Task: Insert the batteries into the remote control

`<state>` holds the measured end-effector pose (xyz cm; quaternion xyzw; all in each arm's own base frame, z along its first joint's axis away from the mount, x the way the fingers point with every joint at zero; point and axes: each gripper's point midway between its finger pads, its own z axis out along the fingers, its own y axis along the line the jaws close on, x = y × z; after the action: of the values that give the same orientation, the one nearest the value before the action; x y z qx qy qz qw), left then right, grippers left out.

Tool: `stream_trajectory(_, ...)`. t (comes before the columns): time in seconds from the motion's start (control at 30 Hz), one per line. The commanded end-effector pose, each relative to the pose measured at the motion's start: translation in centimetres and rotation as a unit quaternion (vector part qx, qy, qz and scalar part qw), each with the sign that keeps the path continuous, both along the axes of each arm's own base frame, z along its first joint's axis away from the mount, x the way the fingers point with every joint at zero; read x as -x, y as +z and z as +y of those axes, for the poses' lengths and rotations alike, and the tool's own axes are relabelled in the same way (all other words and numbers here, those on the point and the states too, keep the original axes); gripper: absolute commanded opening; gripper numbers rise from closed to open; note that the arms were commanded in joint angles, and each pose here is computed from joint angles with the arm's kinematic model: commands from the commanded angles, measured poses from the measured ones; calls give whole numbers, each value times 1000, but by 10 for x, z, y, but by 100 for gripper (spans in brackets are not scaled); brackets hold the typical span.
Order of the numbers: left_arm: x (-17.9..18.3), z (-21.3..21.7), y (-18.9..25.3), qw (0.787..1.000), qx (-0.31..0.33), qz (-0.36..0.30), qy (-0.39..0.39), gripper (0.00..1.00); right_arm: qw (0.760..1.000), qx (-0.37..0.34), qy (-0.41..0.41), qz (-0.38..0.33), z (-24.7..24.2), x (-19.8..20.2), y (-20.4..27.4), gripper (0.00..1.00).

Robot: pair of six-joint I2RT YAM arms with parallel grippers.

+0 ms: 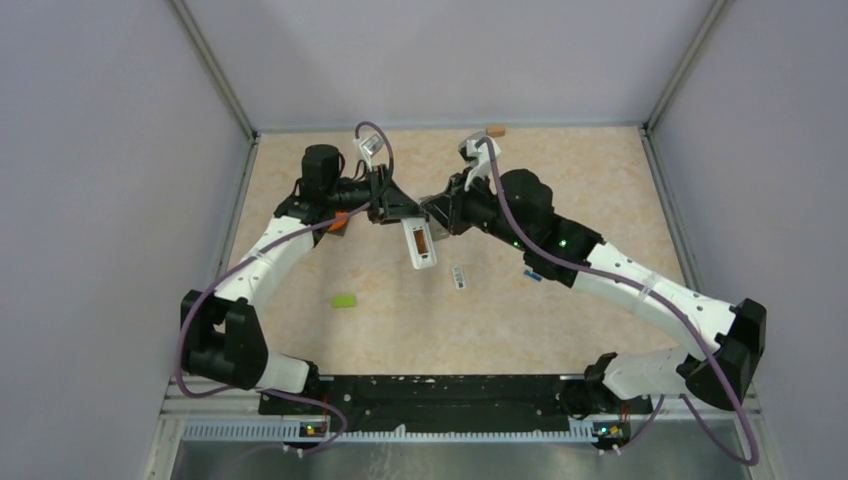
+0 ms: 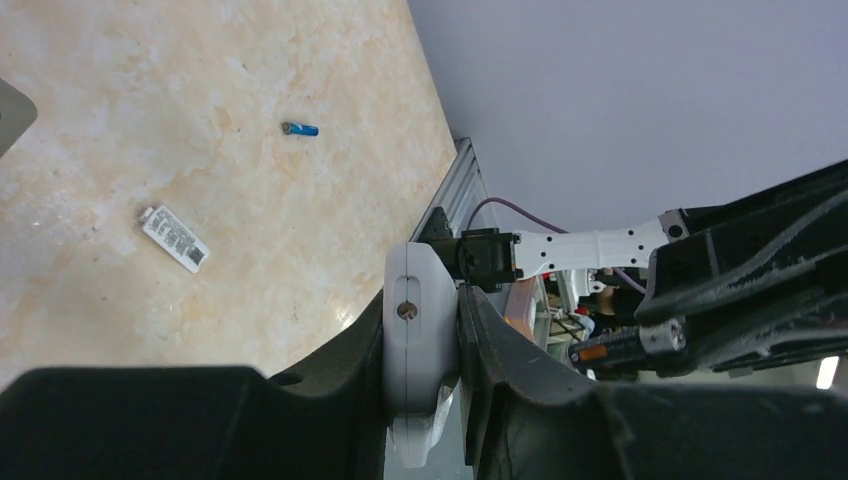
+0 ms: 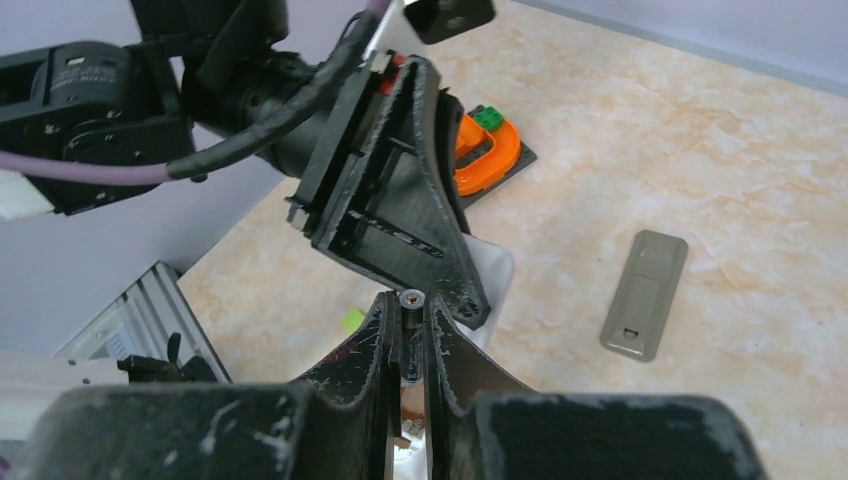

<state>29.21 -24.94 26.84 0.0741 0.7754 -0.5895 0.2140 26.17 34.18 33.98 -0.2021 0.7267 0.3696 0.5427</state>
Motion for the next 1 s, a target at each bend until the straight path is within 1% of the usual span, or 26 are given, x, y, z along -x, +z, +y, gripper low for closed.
stream_trajectory(0.0,4,-2,12,999,9,30,-14,0,998,3,27,-55,14,10,14,0)
stream_trajectory(0.13,5,-3,10,999,12,40,-14,0,997,13,27,-65,12,11,9,0)
stream_trajectory(0.33,4,-4,18,999,20,40,-16,0,997,24,50,-53,22,17,-7,0)
stream_trajectory(0.4,3,-4,18,999,19,40,-12,0,997,27,48,-45,22,18,-14,0)
stream_trajectory(0.5,2,-4,21,999,23,39,-9,0,997,14,49,-50,23,19,-15,0)
stream_trajectory(0.97,-2,-5,27,999,30,35,-3,0,998,36,45,-35,23,17,-46,0)
